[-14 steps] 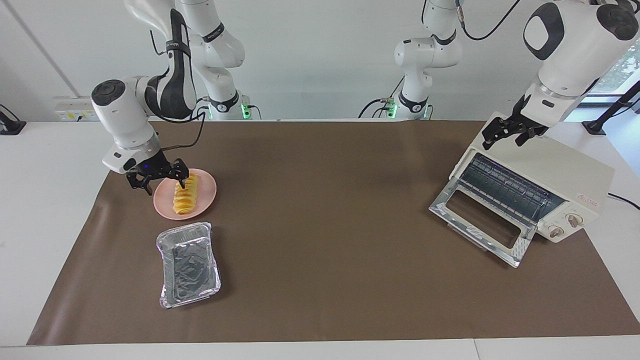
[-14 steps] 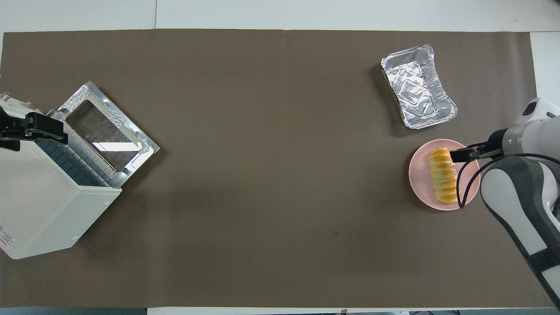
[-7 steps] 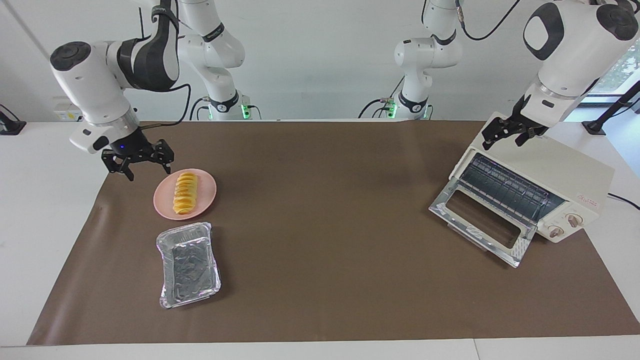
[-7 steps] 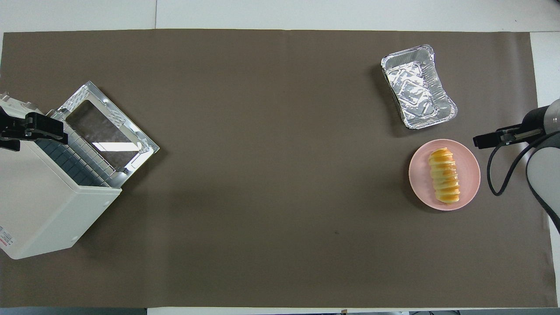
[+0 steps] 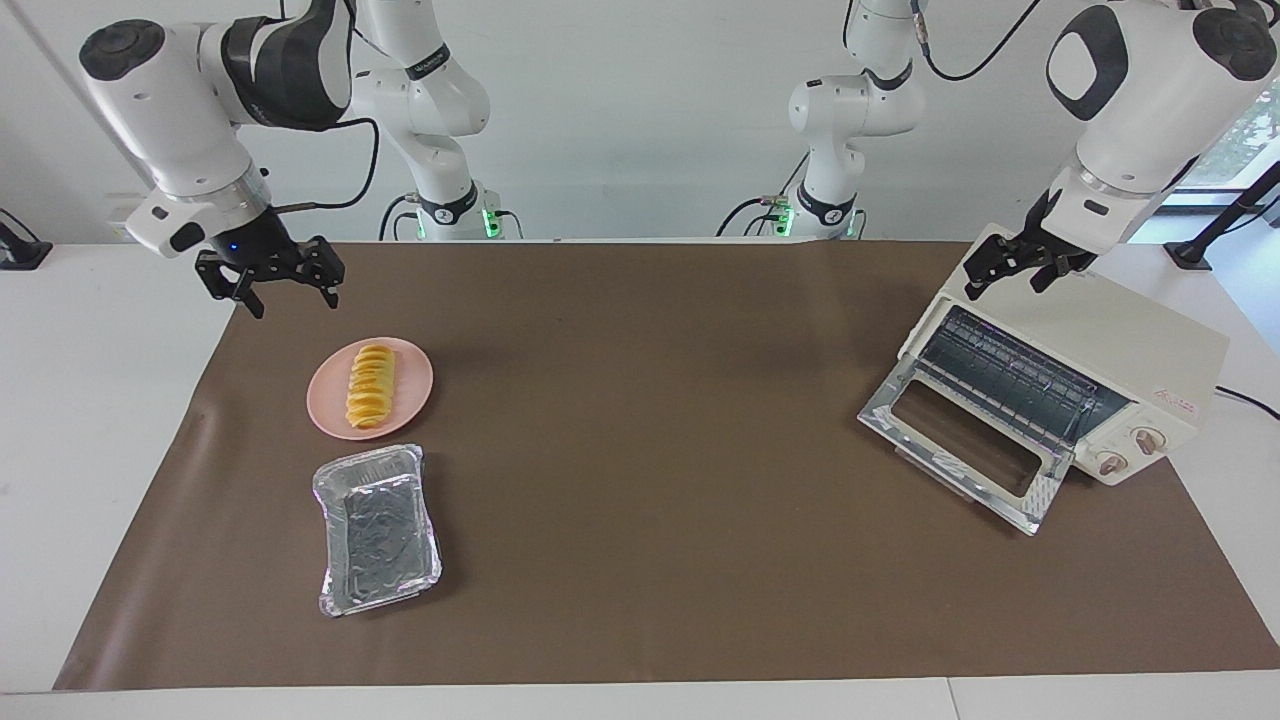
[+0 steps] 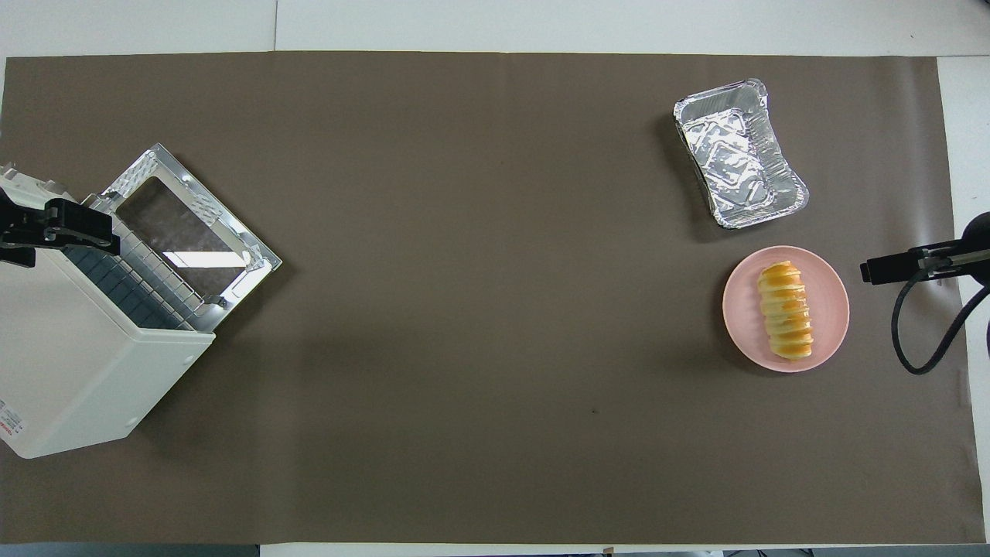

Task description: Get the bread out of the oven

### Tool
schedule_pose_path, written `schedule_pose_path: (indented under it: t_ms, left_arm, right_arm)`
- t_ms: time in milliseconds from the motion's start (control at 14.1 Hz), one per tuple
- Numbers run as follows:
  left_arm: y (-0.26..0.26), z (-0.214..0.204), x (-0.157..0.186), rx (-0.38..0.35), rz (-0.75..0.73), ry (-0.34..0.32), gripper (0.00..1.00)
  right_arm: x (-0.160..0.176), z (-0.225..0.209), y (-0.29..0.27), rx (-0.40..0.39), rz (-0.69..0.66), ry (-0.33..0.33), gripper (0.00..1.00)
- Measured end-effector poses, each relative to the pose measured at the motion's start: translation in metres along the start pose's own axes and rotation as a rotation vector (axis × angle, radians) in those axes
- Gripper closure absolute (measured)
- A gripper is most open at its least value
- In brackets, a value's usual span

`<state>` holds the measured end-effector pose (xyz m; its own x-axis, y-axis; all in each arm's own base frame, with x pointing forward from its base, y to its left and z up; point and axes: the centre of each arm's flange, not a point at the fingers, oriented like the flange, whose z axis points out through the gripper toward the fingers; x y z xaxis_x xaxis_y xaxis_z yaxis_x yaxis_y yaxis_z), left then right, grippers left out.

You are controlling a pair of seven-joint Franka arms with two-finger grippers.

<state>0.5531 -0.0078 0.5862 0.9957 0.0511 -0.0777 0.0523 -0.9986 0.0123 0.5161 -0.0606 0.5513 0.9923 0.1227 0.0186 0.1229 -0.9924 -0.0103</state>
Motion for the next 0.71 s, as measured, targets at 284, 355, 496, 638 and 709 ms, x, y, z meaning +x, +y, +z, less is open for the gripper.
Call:
schedule_pose_path:
  t_ms: [284, 355, 496, 638, 709]
  left_arm:
    - [0.0, 0.0, 0.0, 0.0, 0.0, 0.0, 0.0]
    - [0.0, 0.0, 0.0, 0.0, 0.0, 0.0, 0.0]
    - [0.0, 0.0, 0.0, 0.0, 0.0, 0.0, 0.0]
    - [0.0, 0.0, 0.0, 0.0, 0.0, 0.0, 0.0]
    - [0.0, 0.0, 0.0, 0.0, 0.0, 0.0, 0.0]
  right_arm:
    - [0.002, -0.034, -0.001, -0.003, 0.026, -0.021, 0.0]
    - [0.005, -0.042, 0.001, -0.008, 0.025, -0.017, 0.0]
    - [0.013, -0.049, 0.003, -0.013, 0.025, -0.011, 0.0]
    - [0.017, -0.046, 0.004, -0.011, 0.028, -0.016, 0.0]
    - [0.019, -0.043, 0.005, -0.011, 0.045, -0.02, 0.0]
